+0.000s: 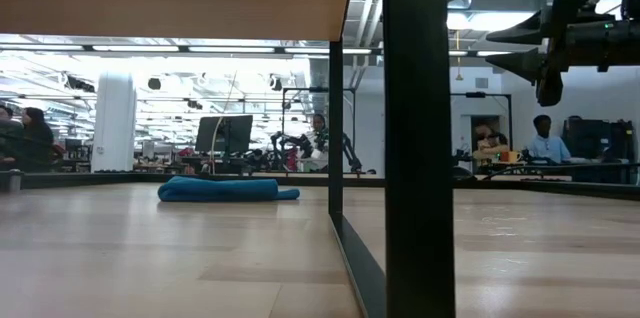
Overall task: Stack small to large cups/mugs on shelf
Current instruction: Return to Home Position
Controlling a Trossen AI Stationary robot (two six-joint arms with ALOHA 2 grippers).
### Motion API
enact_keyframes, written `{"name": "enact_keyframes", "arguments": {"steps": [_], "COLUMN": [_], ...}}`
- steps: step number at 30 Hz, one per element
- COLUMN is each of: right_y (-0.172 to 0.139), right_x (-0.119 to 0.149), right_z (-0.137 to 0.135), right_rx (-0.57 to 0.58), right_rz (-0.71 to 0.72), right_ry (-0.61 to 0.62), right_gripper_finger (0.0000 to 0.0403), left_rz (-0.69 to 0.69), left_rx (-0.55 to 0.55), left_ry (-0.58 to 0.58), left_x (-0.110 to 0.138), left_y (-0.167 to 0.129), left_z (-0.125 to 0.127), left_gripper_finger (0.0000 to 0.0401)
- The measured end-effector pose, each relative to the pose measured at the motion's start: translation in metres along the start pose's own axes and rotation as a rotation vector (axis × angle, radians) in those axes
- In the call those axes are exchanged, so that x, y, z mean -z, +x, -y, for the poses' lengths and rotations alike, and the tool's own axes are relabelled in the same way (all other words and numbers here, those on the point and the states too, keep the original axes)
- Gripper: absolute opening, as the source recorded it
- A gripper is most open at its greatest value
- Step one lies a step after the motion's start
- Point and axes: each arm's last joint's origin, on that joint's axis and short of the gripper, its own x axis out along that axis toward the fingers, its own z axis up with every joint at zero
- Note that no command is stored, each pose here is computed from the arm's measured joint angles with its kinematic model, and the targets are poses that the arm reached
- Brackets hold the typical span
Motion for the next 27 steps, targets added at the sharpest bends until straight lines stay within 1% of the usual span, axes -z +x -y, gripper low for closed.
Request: {"name": "enact_keyframes", "arguments": {"steps": [5,9,15,17,21,23,27], "right_y": [0.0,0.0,0.0,0.0,0.0,0.0,0.0], "right_x": [0.0,0.0,0.0,0.0,0.0,0.0,0.0], "right_z": [0.0,0.0,0.0,0.0,0.0,0.0,0.0], "right_rx": [0.001,0.001,0.001,0.001,0.001,0.001,0.001], "right_rz": [0.001,0.0,0.0,0.0,0.001,0.001,0.001], "right_ry": [-0.011,-0.012,-0.014,-0.014,-0.014,-0.014,-0.014], "right_gripper_finger": [0.02,0.02,0.02,0.02,0.02,0.02,0.02], "left_rz": [-0.05,-0.038,-0.022,-0.005,0.004,0.041,0.132], "left_rx": [0.025,0.062,0.065,0.083,0.176,0.223,0.372], "left_ry": [-0.076,-0.112,-0.152,-0.162,-0.152,-0.116,-0.044], "left_x": [0.004,0.014,0.031,0.036,0.039,0.037,0.033], "left_y": [0.001,0.004,0.015,0.019,0.031,0.041,0.064], "left_z": [0.008,0.018,0.021,0.024,0.03,0.033,0.03], "left_gripper_finger": [0.0162,0.0162,0.0162,0.0162,0.0162,0.0162,0.0162]}}
